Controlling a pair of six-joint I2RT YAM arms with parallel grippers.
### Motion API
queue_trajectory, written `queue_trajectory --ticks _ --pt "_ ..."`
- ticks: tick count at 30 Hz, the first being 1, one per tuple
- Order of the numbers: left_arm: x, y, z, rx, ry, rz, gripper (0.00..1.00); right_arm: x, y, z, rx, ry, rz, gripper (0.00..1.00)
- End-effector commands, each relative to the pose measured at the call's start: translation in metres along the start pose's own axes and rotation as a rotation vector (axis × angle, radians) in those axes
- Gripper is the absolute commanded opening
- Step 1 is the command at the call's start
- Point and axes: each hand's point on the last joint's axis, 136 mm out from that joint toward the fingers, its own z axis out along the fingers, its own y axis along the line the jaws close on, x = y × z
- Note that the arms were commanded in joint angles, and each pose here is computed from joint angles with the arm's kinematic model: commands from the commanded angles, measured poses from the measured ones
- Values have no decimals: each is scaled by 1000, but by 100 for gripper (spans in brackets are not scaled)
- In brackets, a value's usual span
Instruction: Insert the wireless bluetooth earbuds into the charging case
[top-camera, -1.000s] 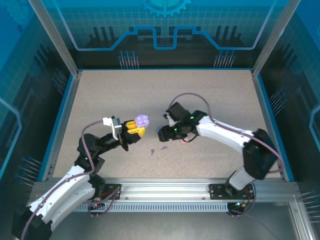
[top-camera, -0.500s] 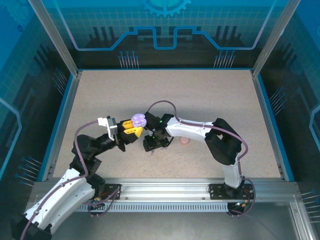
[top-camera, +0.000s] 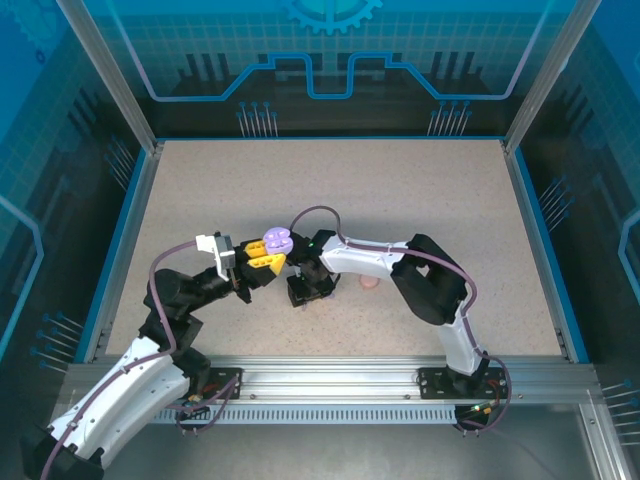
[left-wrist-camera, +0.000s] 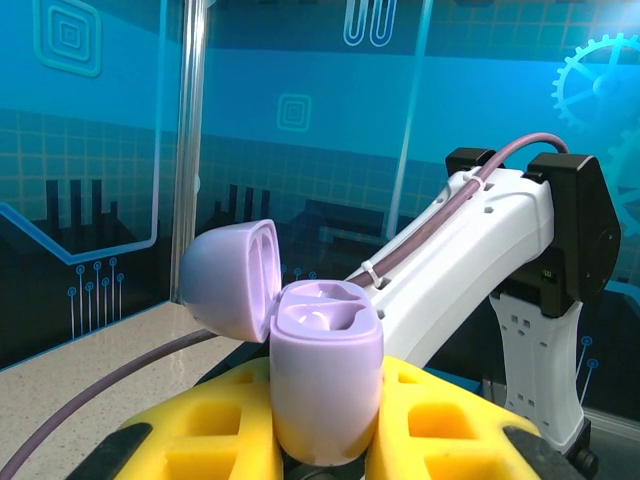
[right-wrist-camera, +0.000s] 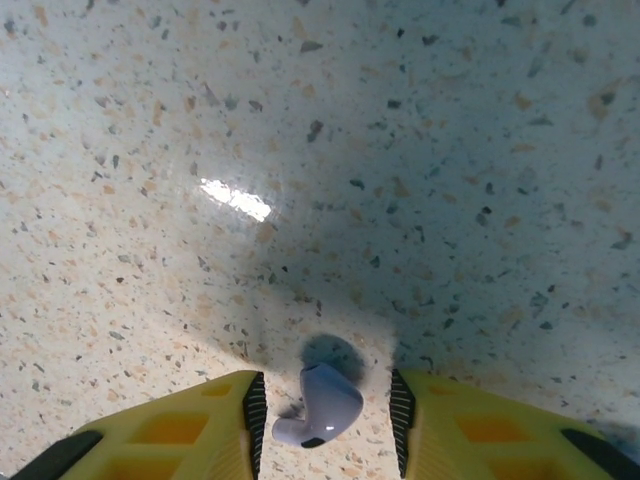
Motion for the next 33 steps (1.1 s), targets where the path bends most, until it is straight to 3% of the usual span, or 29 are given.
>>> queue_trajectory --ticks 1,17,25,33 --pt "-16 -4 1 1 -35 38 7 8 2 5 37 44 -30 39" --pt "-13 -2 1 -10 -24 29 7 20 -7 1 132 67 -80 35" --pt "-10 0 1 -14 -18 26 7 13 9 -6 53 28 -95 36" --pt "-11 -2 0 -12 -19 30 7 5 5 -3 77 21 -80 36"
